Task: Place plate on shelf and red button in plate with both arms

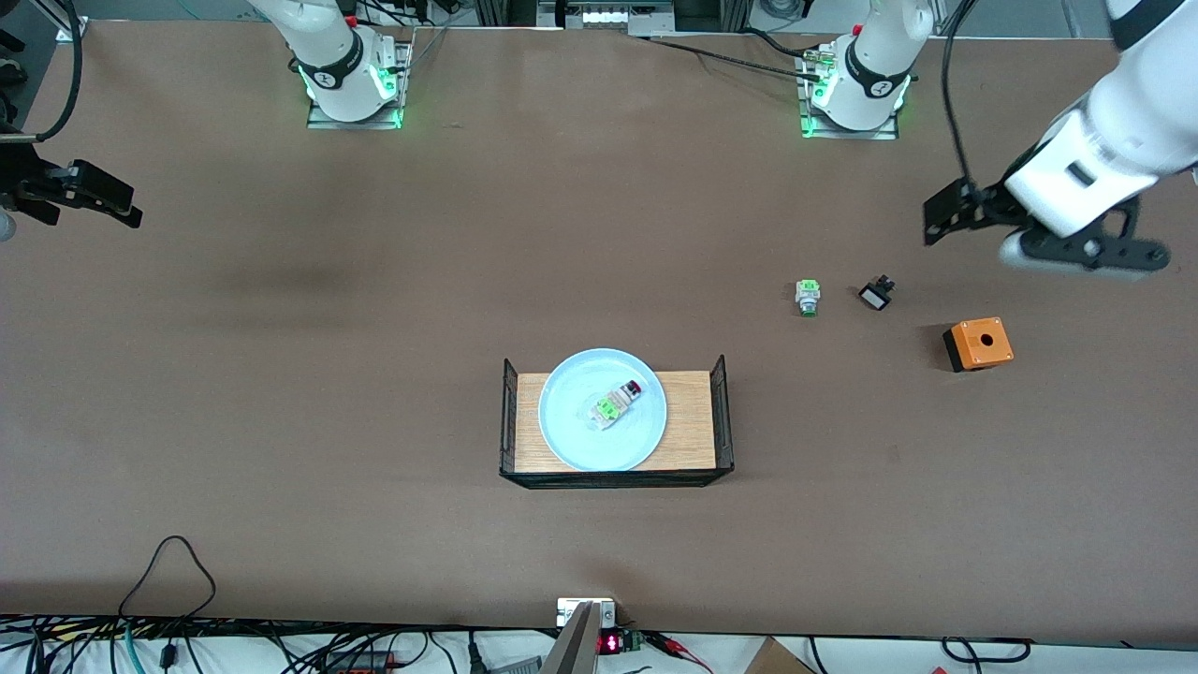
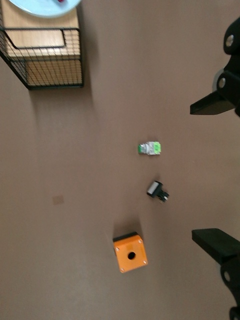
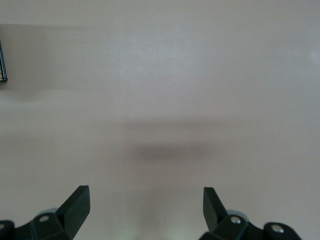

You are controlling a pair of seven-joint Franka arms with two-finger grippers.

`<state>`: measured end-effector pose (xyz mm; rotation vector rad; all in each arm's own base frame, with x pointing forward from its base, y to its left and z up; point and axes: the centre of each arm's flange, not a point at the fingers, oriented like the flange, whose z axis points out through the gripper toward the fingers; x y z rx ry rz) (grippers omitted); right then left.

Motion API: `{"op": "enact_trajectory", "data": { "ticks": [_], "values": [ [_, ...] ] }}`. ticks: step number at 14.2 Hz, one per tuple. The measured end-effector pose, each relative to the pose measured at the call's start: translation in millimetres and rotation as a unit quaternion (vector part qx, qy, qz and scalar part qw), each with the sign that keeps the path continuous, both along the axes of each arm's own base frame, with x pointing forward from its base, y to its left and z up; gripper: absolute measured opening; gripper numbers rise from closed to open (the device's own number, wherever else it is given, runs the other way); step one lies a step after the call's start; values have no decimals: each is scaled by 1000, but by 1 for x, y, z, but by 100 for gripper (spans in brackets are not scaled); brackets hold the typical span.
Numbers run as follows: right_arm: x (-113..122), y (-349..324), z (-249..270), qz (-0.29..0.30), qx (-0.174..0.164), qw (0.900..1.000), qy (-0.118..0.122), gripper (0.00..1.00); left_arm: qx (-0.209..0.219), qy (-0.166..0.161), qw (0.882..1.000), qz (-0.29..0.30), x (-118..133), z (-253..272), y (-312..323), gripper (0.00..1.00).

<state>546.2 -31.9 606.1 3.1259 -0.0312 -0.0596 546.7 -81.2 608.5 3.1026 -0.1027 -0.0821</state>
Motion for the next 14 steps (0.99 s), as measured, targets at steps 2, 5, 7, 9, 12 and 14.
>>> {"op": "enact_trajectory", "data": {
  "ticks": [2,5,7,9,12,14],
  "values": [
    [0,0,0,0,0,1000,0,100,3,-7,1000,9,-17,5,19,100],
    [0,0,0,0,0,1000,0,100,1,-10,1000,26,-23,6,40,100],
    [0,0,0,0,0,1000,0,100,5,-10,1000,29,-22,2,47,100],
    [0,0,0,0,0,1000,0,100,18,-11,999,25,-20,0,46,100],
    [0,0,0,0,0,1000,0,100,22,-11,999,20,-19,-2,43,100],
    [0,0,0,0,0,1000,0,100,22,-12,1000,19,-18,-1,41,100]
  ]
}}
